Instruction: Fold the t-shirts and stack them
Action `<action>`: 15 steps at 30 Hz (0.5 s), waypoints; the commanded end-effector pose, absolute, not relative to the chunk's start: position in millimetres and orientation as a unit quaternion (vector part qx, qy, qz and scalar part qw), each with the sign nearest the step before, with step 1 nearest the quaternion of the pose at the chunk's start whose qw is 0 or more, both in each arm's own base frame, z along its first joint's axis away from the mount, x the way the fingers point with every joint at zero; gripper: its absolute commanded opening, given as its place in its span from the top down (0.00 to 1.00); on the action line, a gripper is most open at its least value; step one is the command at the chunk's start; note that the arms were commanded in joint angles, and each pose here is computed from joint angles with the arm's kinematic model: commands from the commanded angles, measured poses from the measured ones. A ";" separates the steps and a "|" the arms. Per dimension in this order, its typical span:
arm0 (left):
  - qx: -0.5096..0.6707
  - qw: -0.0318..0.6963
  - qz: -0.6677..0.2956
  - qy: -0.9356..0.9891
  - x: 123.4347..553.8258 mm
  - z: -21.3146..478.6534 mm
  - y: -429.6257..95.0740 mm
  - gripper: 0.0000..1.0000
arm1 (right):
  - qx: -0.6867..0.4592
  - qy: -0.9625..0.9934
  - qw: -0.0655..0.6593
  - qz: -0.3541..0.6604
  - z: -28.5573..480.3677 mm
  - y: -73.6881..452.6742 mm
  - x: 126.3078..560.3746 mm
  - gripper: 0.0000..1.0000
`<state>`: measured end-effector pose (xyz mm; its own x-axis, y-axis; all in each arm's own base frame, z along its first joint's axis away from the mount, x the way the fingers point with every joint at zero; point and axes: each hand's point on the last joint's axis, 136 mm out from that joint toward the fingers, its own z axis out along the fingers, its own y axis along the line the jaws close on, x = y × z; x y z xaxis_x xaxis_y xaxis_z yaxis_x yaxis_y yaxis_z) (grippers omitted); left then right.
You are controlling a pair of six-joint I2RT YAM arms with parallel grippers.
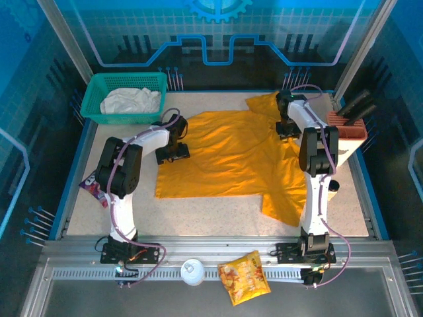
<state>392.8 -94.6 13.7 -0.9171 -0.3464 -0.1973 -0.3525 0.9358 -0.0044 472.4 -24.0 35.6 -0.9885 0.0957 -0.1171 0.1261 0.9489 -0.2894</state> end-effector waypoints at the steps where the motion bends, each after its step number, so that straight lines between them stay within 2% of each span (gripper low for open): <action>1: -0.177 0.066 0.047 0.981 381.5 -3.3 -86.6 0.21 | 0.069 0.981 0.052 -0.172 41.1 -42.4 474.0 0.80; 3: -0.179 0.065 0.047 0.981 382.1 -3.4 -86.7 0.31 | 0.070 0.979 0.054 -0.182 43.2 -46.5 473.0 0.92; 5: -0.179 0.064 0.049 0.981 381.9 -3.6 -86.7 0.39 | 0.070 0.977 0.055 -0.195 46.5 -51.8 471.6 0.99; 8: -0.180 0.063 0.053 0.980 381.6 -3.3 -84.8 0.47 | 0.068 0.969 0.049 -0.231 49.4 -63.2 467.2 1.00; 13: -0.178 0.064 0.070 0.980 379.2 -0.3 -78.6 0.49 | 0.066 0.953 0.039 -0.292 57.2 -82.7 459.7 1.00; 15: -0.176 0.063 0.072 0.980 378.6 0.1 -78.0 0.49 | 0.068 0.948 0.032 -0.308 58.6 -87.1 456.4 0.95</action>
<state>396.3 -91.9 13.8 -0.9153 -0.3471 -0.2044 -0.3579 0.9336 0.0174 468.7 -65.9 47.7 -0.9875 0.0934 -0.1272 0.1444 0.8599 -0.4897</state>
